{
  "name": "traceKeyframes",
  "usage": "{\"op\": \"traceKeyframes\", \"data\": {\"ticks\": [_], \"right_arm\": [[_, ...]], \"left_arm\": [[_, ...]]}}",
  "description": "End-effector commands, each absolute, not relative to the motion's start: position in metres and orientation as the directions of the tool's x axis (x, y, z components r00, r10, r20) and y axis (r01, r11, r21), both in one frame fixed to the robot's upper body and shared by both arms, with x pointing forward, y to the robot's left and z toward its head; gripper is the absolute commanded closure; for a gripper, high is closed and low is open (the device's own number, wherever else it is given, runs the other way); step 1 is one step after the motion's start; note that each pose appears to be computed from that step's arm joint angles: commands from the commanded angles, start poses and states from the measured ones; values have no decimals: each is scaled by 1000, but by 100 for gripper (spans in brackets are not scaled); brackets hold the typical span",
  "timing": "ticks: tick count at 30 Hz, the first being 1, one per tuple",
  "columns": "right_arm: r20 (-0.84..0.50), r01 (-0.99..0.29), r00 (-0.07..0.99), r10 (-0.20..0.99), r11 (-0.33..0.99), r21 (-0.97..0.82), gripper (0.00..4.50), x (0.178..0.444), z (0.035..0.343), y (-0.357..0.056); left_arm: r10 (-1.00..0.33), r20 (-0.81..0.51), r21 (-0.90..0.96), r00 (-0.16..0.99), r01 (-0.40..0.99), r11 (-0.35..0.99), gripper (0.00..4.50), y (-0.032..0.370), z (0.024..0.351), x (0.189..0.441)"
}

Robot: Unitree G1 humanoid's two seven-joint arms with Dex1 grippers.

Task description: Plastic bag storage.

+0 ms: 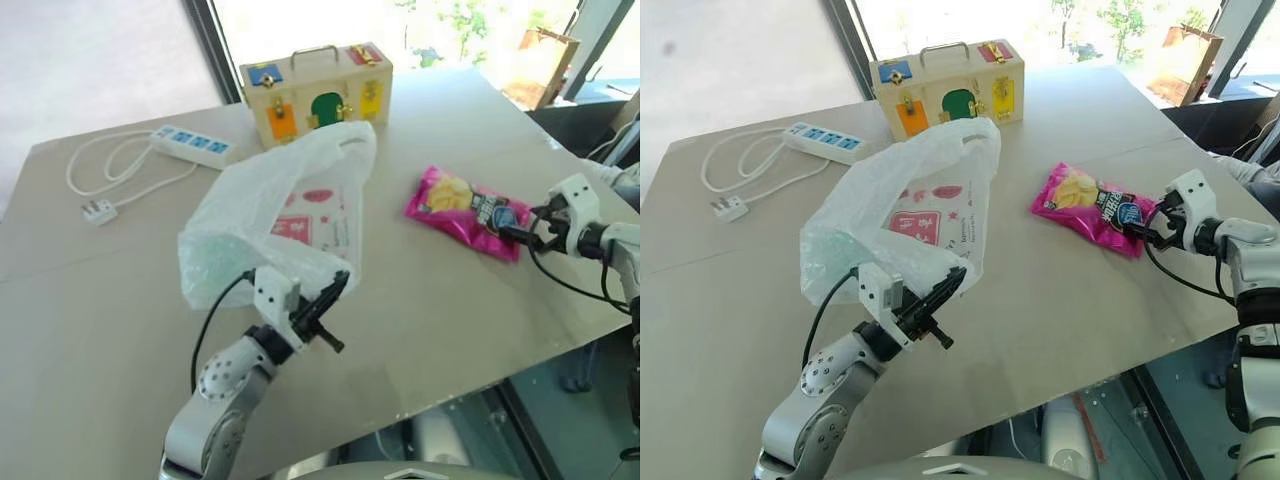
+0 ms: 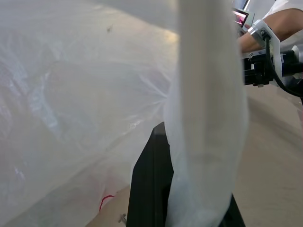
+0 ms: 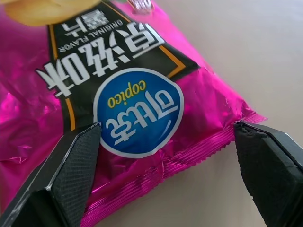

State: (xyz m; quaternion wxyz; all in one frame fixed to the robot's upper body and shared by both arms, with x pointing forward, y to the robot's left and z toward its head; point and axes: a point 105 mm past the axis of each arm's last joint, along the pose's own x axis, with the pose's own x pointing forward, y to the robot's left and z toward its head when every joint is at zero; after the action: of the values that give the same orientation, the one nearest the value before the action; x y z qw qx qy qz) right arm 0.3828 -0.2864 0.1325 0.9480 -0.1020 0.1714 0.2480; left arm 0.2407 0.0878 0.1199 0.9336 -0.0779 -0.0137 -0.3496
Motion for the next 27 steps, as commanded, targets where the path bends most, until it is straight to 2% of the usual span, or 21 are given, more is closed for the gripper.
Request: {"op": "traceKeyframes", "data": {"ticks": [1, 5, 7, 11, 14, 18, 21, 27], "right_arm": [[-325, -472, 836, 442, 881, -16, 3, 387, 139, -288], [-283, -412, 835, 472, 877, 248, 3, 391, 130, -280], [-305, -357, 844, 442, 886, 295, 3, 394, 120, -281], [-386, -317, 848, 362, 932, 177, 3, 395, 99, -286], [-421, -343, 823, 382, 924, 168, 3, 392, 89, -281], [-550, -432, 730, 405, 898, 89, 3, 376, 57, -275], [-575, -457, 701, 421, 885, 91, 93, 372, 50, -271], [-572, -470, 691, 442, 876, 109, 350, 371, 48, -266]], "left_arm": [[-652, 130, -114, 747, 664, 739, 450, 87, 134, 237], [-644, 131, -123, 753, 657, 743, 450, 87, 133, 238], [-645, 131, -125, 753, 658, 743, 450, 86, 133, 238], [-646, 127, -122, 752, 659, 743, 450, 87, 133, 237], [-640, 126, -131, 758, 652, 746, 450, 88, 133, 236], [-633, 127, -133, 764, 645, 752, 450, 88, 134, 236], [-630, 127, -134, 766, 643, 754, 450, 88, 134, 236], [-624, 129, -133, 771, 637, 759, 450, 89, 135, 237]]}}
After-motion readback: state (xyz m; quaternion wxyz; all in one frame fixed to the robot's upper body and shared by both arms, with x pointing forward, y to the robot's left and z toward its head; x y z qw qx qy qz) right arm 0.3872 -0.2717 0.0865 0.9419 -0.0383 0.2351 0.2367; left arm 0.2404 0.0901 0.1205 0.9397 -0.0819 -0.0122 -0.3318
